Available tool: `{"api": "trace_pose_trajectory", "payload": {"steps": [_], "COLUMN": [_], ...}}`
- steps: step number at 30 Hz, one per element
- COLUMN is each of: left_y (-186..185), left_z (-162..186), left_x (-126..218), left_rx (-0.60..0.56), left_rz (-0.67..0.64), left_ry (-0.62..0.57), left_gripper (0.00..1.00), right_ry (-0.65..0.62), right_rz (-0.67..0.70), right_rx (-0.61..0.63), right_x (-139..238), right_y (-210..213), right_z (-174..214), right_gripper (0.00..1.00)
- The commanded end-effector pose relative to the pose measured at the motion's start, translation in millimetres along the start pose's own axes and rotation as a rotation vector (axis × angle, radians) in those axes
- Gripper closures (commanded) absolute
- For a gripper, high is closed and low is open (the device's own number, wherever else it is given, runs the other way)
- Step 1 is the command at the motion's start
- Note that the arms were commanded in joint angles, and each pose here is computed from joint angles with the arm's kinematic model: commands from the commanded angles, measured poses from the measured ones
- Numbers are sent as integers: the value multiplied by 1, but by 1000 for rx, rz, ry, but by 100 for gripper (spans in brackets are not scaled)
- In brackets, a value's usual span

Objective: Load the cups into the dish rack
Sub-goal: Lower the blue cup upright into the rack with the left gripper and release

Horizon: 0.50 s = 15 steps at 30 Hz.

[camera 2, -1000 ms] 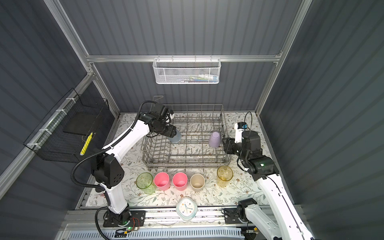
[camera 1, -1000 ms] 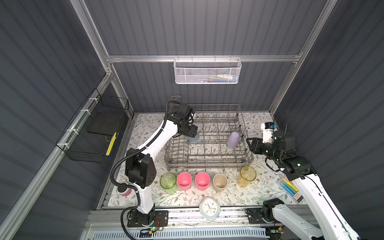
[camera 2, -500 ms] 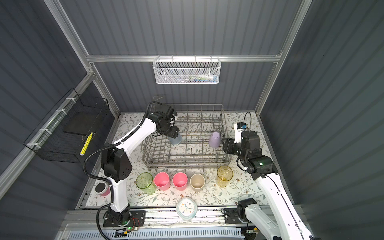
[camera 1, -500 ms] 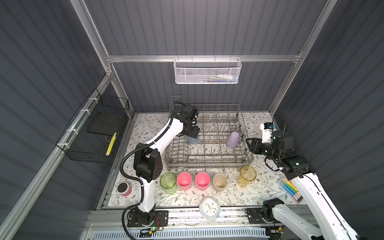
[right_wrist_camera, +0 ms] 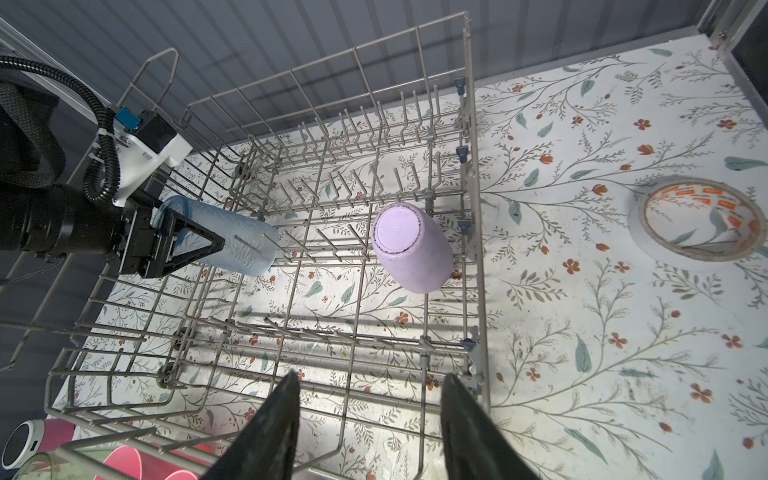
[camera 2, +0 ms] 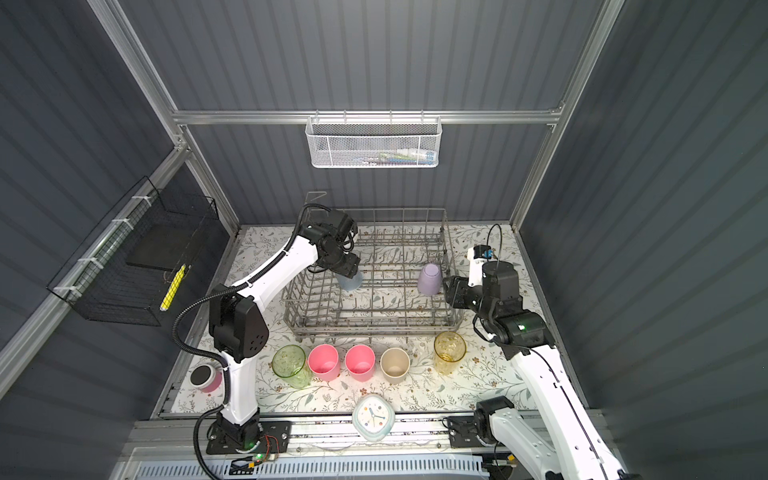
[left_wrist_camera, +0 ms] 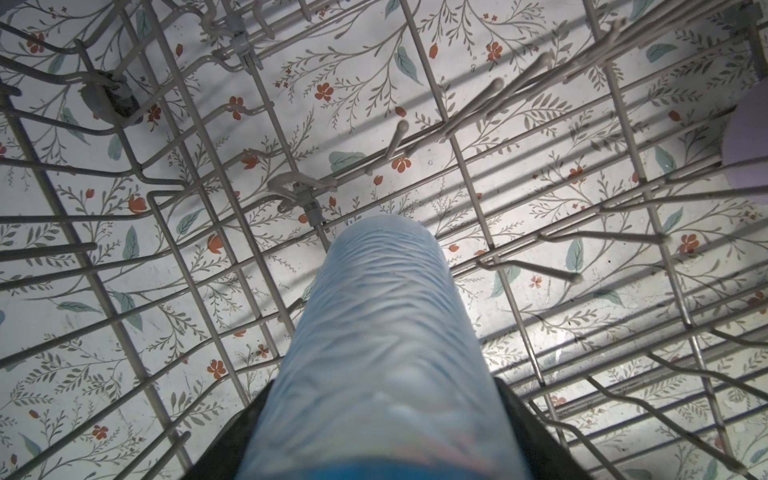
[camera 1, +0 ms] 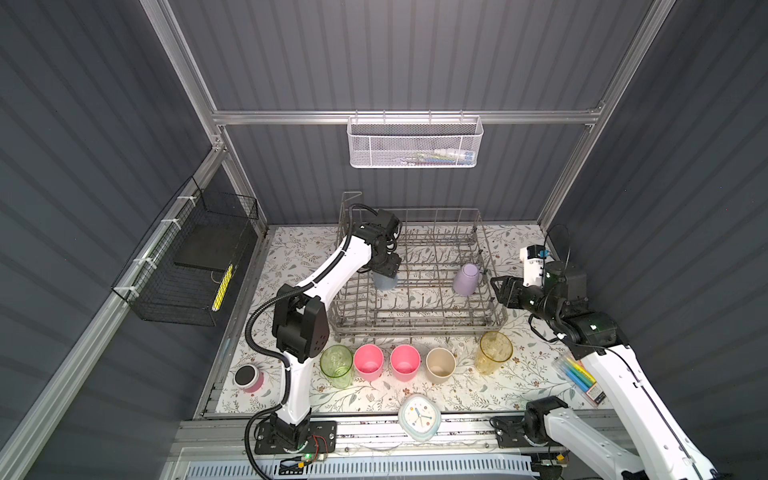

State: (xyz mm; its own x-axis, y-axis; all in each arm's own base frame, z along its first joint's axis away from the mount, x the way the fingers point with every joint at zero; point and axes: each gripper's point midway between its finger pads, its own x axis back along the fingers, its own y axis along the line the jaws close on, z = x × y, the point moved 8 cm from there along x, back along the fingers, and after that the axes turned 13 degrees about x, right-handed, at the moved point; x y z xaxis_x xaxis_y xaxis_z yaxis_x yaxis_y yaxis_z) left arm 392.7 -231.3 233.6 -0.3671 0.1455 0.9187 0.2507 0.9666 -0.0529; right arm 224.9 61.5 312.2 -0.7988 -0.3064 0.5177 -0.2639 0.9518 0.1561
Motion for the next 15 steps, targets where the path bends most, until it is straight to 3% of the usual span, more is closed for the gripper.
{"api": "trace_pose_trajectory", "payload": {"steps": [1,15], "left_y": [0,-2], "left_z": [-1,-3], "left_x": [0,19], "left_rx": [-13,-11], "left_rz": [-17,8], "left_ry": [8,-33], "left_gripper": [26,13], "right_ry": [-1,-9], "right_rz": [-3,-16], "right_rx": [-2,-6], "right_x": [0,3], "right_y": [0,1], "right_z": [1,-1], "right_gripper": [44,38]}}
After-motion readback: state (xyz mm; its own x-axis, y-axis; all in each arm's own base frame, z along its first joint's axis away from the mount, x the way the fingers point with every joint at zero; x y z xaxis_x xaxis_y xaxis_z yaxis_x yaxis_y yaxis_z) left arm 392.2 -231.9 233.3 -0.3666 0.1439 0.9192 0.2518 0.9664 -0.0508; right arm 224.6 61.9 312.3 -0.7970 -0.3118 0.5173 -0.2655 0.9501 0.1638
